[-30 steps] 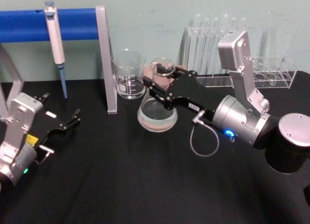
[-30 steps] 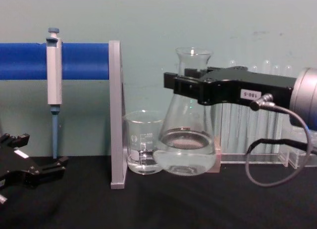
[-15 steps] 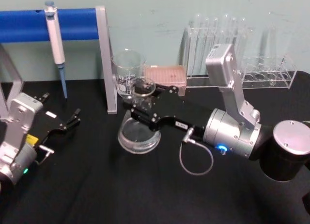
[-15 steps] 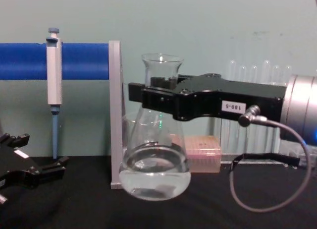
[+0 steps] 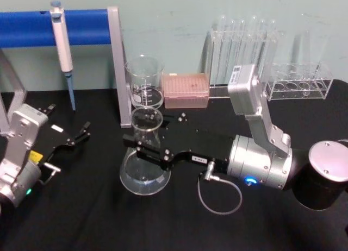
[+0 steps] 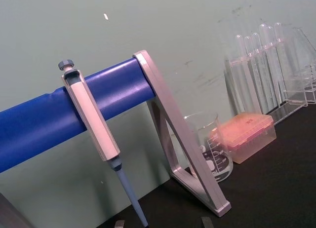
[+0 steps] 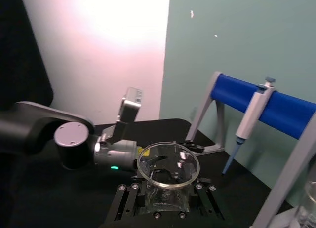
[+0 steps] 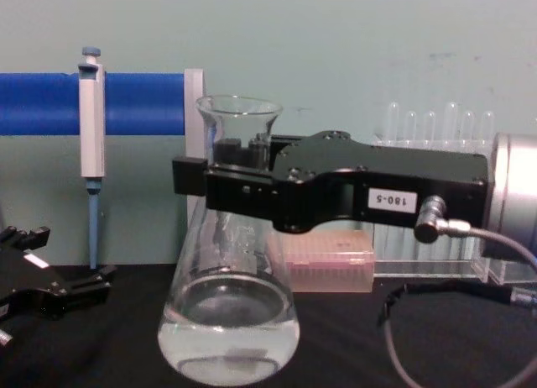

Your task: Grasp the erlenmeyer flask with one hand, shake it three times, then place it back.

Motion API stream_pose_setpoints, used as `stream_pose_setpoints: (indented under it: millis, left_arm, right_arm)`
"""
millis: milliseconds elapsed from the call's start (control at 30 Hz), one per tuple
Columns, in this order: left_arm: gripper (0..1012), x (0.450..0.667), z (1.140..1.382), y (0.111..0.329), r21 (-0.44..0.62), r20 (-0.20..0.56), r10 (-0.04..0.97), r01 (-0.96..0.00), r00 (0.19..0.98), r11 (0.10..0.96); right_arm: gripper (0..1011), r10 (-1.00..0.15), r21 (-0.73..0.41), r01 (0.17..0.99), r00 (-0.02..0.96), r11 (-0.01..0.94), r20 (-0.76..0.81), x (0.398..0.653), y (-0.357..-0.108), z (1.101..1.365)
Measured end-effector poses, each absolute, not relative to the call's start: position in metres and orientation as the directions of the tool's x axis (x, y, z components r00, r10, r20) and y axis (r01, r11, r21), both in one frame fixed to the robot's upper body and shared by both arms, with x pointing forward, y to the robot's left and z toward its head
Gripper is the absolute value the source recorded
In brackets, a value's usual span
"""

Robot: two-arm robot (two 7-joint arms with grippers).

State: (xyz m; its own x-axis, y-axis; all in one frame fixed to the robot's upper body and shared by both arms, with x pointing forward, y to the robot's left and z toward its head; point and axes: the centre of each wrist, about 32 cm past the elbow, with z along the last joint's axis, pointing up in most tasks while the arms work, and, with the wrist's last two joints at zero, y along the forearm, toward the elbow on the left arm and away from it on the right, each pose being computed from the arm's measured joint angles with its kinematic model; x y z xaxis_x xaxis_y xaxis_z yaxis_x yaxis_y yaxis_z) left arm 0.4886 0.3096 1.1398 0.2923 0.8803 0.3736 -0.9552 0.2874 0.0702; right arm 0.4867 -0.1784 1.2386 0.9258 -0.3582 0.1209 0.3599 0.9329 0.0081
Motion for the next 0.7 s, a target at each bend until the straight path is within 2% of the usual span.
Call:
stream_pose_setpoints:
  millis: [333, 700]
  left_arm:
    - [1001, 0.489, 1.14, 0.31, 0.07, 0.374, 0.88, -0.955, 0.292, 0.287]
    - [1001, 0.489, 1.14, 0.31, 0.07, 0.374, 0.88, -0.955, 0.292, 0.287]
  right_arm:
    - [457, -0.341, 0.001, 0.344, 0.932, 0.939, 0.122, 0.486, -0.179, 1.238]
    - [457, -0.461, 0.018, 0.462, 0.88, 0.887, 0.113, 0.5, -0.182, 1.235]
